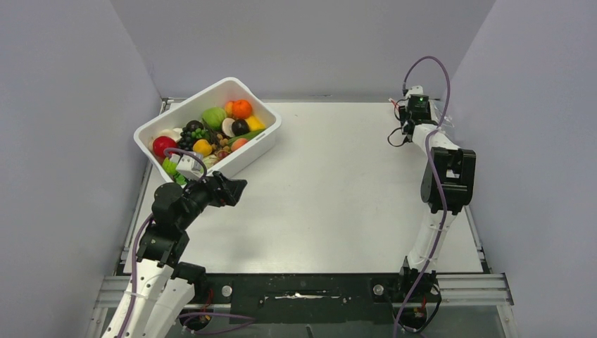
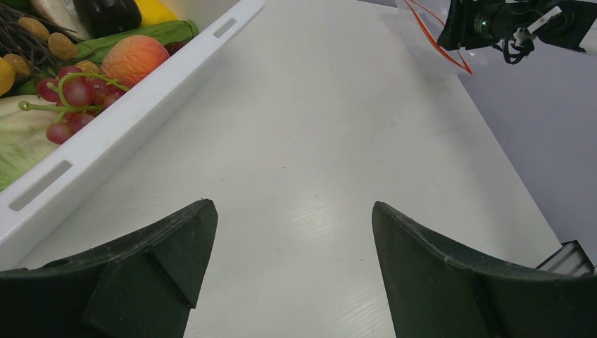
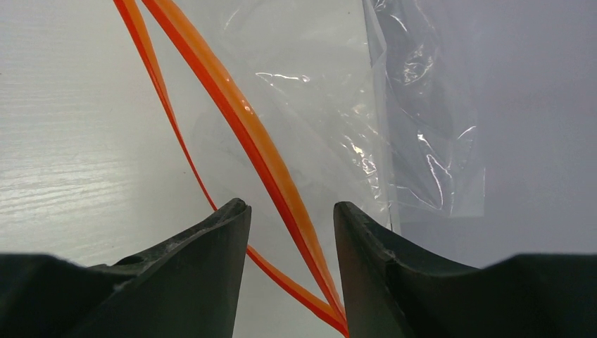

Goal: Place the food in the zip-top bag and seal the zipper
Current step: Pick up the zipper food storage bag at the corner of the board, then open the zipper of the food storage bag.

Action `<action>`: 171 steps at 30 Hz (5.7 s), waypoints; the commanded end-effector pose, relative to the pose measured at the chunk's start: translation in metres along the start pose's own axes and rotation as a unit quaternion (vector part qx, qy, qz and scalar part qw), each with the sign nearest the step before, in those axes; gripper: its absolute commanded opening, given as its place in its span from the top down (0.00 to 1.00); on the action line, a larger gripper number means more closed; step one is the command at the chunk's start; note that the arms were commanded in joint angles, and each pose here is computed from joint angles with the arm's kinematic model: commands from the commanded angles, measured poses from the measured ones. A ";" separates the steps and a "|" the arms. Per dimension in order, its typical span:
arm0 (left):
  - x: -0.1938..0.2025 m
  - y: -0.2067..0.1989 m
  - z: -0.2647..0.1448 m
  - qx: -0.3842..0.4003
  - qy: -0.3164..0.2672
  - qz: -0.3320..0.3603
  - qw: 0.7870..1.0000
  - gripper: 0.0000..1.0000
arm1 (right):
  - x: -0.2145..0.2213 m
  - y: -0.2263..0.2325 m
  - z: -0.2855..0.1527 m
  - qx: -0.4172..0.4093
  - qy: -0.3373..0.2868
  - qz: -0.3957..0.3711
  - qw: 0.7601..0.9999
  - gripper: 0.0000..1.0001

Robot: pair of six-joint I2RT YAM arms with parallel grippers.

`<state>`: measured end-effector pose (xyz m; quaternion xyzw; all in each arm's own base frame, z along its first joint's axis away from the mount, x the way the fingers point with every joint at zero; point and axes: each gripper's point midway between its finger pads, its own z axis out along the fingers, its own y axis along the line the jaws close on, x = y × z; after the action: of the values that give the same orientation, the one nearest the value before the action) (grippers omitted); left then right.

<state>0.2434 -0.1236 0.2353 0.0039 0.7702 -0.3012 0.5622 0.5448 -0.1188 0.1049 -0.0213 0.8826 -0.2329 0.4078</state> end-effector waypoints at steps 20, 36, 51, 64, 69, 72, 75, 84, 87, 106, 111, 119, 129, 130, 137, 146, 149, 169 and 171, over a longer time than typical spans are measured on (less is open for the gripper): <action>-0.022 -0.004 -0.001 0.003 -0.041 0.012 0.999 0.19 | -0.034 0.000 -0.044 0.094 -0.021 -0.034 0.995 1.00; -0.018 0.005 0.004 -0.031 -0.016 -0.023 0.999 0.20 | 0.002 0.095 -0.177 -0.035 0.029 0.060 0.997 1.00; -0.016 -0.042 0.023 0.064 0.044 -0.166 0.983 0.40 | -0.015 0.223 -0.349 -0.329 -0.060 0.127 0.934 1.00; -0.024 -0.075 0.025 0.136 0.020 -0.199 0.970 0.38 | -0.019 0.303 -0.452 -0.468 -0.082 0.206 0.856 1.00; -0.015 -0.061 0.034 0.090 0.026 -0.187 0.978 0.38 | -0.022 0.318 -0.470 -0.478 -0.094 0.203 0.850 1.00; -0.010 -0.055 0.038 0.076 0.026 -0.181 0.980 0.38 | -0.023 0.324 -0.480 -0.487 -0.098 0.205 0.843 1.00; 0.001 -0.044 0.043 0.046 0.036 -0.180 0.982 0.38 | -0.024 0.326 -0.485 -0.489 -0.105 0.208 0.841 1.00; 0.012 -0.013 0.046 -0.049 0.057 -0.156 0.985 0.42 | -0.014 0.336 -0.488 -0.481 -0.104 0.207 0.846 1.00; 0.015 -0.008 0.047 -0.063 0.066 -0.144 0.985 0.49 | -0.014 0.339 -0.490 -0.482 -0.104 0.205 0.846 1.00; 0.009 -0.007 0.047 -0.073 0.075 -0.110 0.988 0.95 | -0.003 0.324 -0.465 -0.424 -0.124 0.183 0.878 1.00; 0.007 -0.020 0.043 -0.037 0.082 -0.100 0.991 1.00 | 0.007 0.293 -0.448 -0.383 -0.129 0.219 0.888 1.00; 0.010 -0.047 0.046 0.038 0.103 -0.102 0.989 1.00 | 0.008 0.299 -0.460 -0.414 -0.121 0.192 0.881 0.92; 0.010 -0.078 0.039 0.121 0.121 -0.120 0.978 1.00 | -0.026 0.296 -0.481 -0.427 -0.148 0.170 0.876 0.68; 0.009 -0.078 0.038 0.122 0.119 -0.120 0.978 1.00 | -0.026 0.296 -0.480 -0.421 -0.147 0.166 0.879 0.67; 0.009 -0.077 0.034 0.121 0.113 -0.118 0.979 1.00 | -0.020 0.305 -0.475 -0.423 -0.128 0.150 0.885 0.65; 0.016 -0.053 0.032 0.052 0.130 -0.090 0.986 1.00 | -0.008 0.266 -0.441 -0.327 -0.131 0.156 0.923 0.87; 0.018 -0.037 0.029 0.007 0.154 -0.052 0.987 1.00 | -0.007 0.231 -0.428 -0.316 -0.145 0.195 0.917 0.92; -0.034 -0.083 0.017 0.124 0.032 -0.058 0.990 0.35 | -0.009 0.244 -0.450 -0.433 -0.132 0.194 0.870 1.00; -0.046 -0.076 0.015 0.101 0.004 -0.048 0.994 0.31 | -0.008 0.242 -0.449 -0.430 -0.132 0.191 0.872 1.00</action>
<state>0.2309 -0.1961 0.2589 0.0364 0.7840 -0.4339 0.4424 0.2559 0.2709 0.2284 -0.0571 0.8383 0.2367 0.4879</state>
